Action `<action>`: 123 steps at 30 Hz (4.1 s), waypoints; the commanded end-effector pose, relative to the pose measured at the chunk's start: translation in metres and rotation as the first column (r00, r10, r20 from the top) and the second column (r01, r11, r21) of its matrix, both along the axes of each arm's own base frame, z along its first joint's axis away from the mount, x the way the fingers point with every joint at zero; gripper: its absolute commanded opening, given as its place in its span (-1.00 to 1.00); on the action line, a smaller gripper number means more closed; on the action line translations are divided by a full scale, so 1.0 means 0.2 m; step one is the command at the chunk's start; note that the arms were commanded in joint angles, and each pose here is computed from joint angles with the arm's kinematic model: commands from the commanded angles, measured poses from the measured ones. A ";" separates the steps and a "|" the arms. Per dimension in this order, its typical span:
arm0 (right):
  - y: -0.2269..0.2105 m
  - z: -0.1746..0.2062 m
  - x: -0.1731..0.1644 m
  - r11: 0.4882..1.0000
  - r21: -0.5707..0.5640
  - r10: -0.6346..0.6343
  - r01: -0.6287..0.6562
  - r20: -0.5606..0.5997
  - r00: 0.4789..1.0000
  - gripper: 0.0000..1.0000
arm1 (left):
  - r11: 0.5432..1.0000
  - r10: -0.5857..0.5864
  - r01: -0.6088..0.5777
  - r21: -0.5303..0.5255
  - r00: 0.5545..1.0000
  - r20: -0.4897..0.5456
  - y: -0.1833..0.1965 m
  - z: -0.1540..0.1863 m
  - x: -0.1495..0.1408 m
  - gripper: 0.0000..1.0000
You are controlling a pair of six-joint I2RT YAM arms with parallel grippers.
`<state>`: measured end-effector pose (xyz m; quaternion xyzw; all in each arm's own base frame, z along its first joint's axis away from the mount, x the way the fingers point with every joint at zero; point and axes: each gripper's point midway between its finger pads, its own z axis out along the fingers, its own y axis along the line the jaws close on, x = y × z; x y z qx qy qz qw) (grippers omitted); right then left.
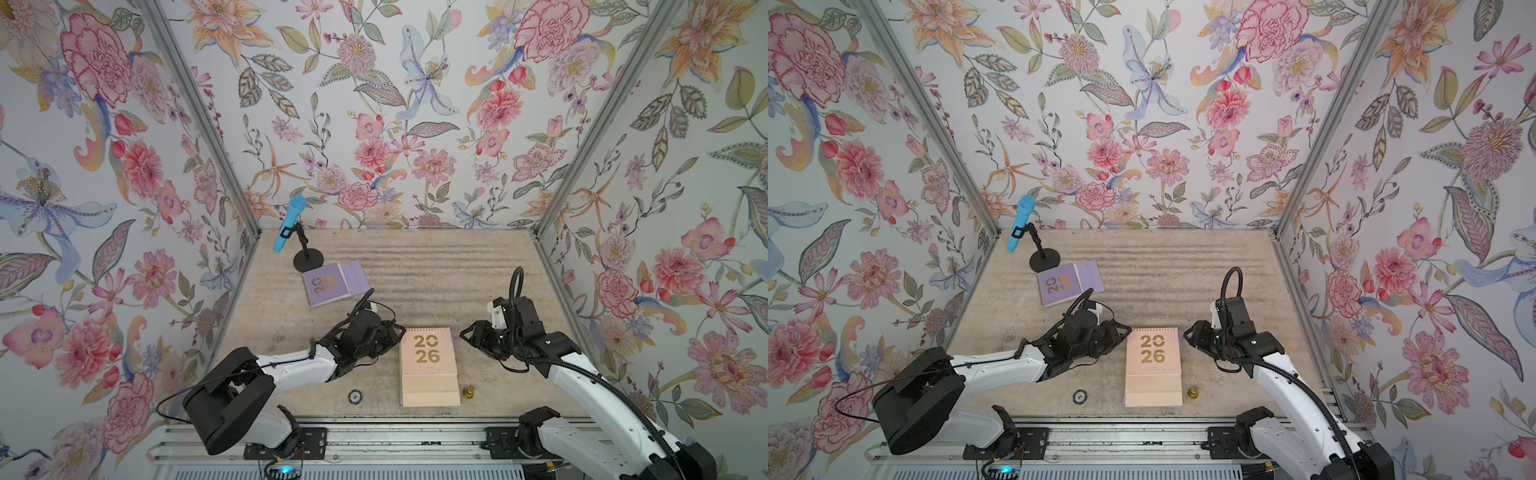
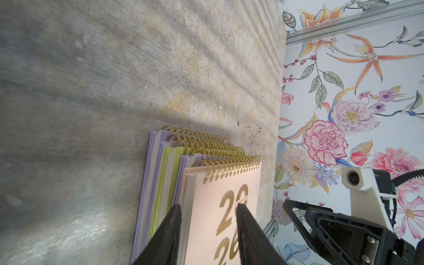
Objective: Stack the calendars
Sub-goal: Adjust the calendars at the calendar, then pick up the calendar at the center of the board.
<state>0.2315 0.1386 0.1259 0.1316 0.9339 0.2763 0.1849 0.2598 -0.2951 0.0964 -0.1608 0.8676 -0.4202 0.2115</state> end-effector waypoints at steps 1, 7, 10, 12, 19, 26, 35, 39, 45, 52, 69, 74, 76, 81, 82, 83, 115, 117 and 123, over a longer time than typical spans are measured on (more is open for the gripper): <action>-0.10 -0.03 0.02 0.987 -0.155 0.031 -0.036 -0.036 0.999 0.04 | 0.990 0.011 -0.014 0.142 1.000 0.021 0.08 -0.01 0.04 -0.14; -0.14 -0.05 0.09 0.968 -0.234 0.069 -0.087 -0.086 0.994 0.03 | 0.905 -0.052 0.049 0.422 0.999 -0.003 0.16 -0.06 0.08 -0.32; -0.13 -0.10 0.10 0.957 -0.265 0.087 -0.118 -0.129 0.988 0.03 | 0.860 -0.079 0.081 0.504 0.997 -0.025 0.19 -0.09 0.08 -0.50; -0.13 -0.14 0.11 0.949 -0.282 0.098 -0.139 -0.153 0.983 0.03 | 0.845 -0.086 0.090 0.527 0.996 -0.032 0.20 -0.11 0.09 -0.64; -0.11 -0.22 0.14 0.921 -0.336 0.131 -0.197 -0.209 0.969 0.04 | 0.838 -0.127 0.159 0.522 0.987 -0.098 0.15 -0.24 0.06 -0.94; -0.06 -0.28 0.17 0.899 -0.358 0.170 -0.254 -0.248 0.954 0.05 | 0.846 -0.153 0.184 0.500 0.983 -0.103 0.09 -0.25 0.08 -0.99; 0.01 -0.35 0.18 0.881 -0.368 0.201 -0.297 -0.277 0.940 0.05 | 0.839 -0.178 0.215 0.500 0.977 -0.122 0.05 -0.28 0.09 -0.99; 0.06 -0.36 0.18 0.885 -0.340 0.223 -0.317 -0.288 0.932 0.05 | 0.838 -0.192 0.228 0.496 0.974 -0.123 0.03 -0.28 0.10 -0.99; 0.08 -0.37 0.18 0.892 -0.320 0.231 -0.321 -0.288 0.929 0.05 | 0.840 -0.212 0.244 0.485 0.970 -0.122 -0.02 -0.28 0.11 -0.99; 0.14 -0.39 0.17 0.888 -0.295 0.265 -0.354 -0.301 0.916 0.04 | 0.839 -0.234 0.266 0.475 0.964 -0.127 -0.07 -0.29 0.11 -0.99; 0.06 -0.37 0.20 0.903 -0.313 0.206 -0.295 -0.289 0.935 0.05 | 0.793 -0.228 0.285 0.539 0.959 -0.171 0.00 -0.29 0.12 -0.98; -0.05 -0.27 0.25 0.921 -0.326 0.143 -0.212 -0.222 0.964 0.06 | 0.794 -0.175 0.223 0.565 0.975 -0.139 0.17 -0.17 0.19 -0.92; -0.06 -0.23 0.28 0.929 -0.316 0.136 -0.194 -0.197 0.971 0.08 | 0.797 -0.151 0.194 0.572 0.981 -0.122 0.25 -0.12 0.23 -0.91; 0.02 -0.12 0.37 0.948 -0.254 0.160 -0.194 -0.149 0.976 0.10 | 0.819 -0.039 0.080 0.568 0.996 -0.084 0.52 -0.03 0.35 -0.78; 0.04 -0.11 0.39 0.950 -0.244 0.165 -0.196 -0.143 0.976 0.11 | 0.831 -0.010 0.036 0.555 0.999 -0.049 0.59 0.03 0.38 -0.64; 0.06 -0.09 0.42 0.952 -0.233 0.170 -0.198 -0.136 0.976 0.11 | 0.837 0.019 0.006 0.547 0.999 -0.040 0.66 0.03 0.40 -0.49; 1.66 -0.18 1.26 0.904 0.329 0.302 -0.273 -0.041 0.952 -0.48 | 0.915 0.334 -0.337 0.220 0.941 0.052 1.56 -0.21 0.76 0.34; 1.69 -0.23 1.27 0.896 0.364 0.294 -0.256 -0.054 0.954 -0.59 | 0.918 0.334 -0.336 0.209 0.941 0.048 1.56 -0.23 0.77 0.35; 1.72 -0.40 1.28 0.894 0.396 0.267 -0.208 -0.099 0.959 -0.77 | 0.928 0.332 -0.333 0.165 0.943 0.039 1.54 -0.28 0.83 0.36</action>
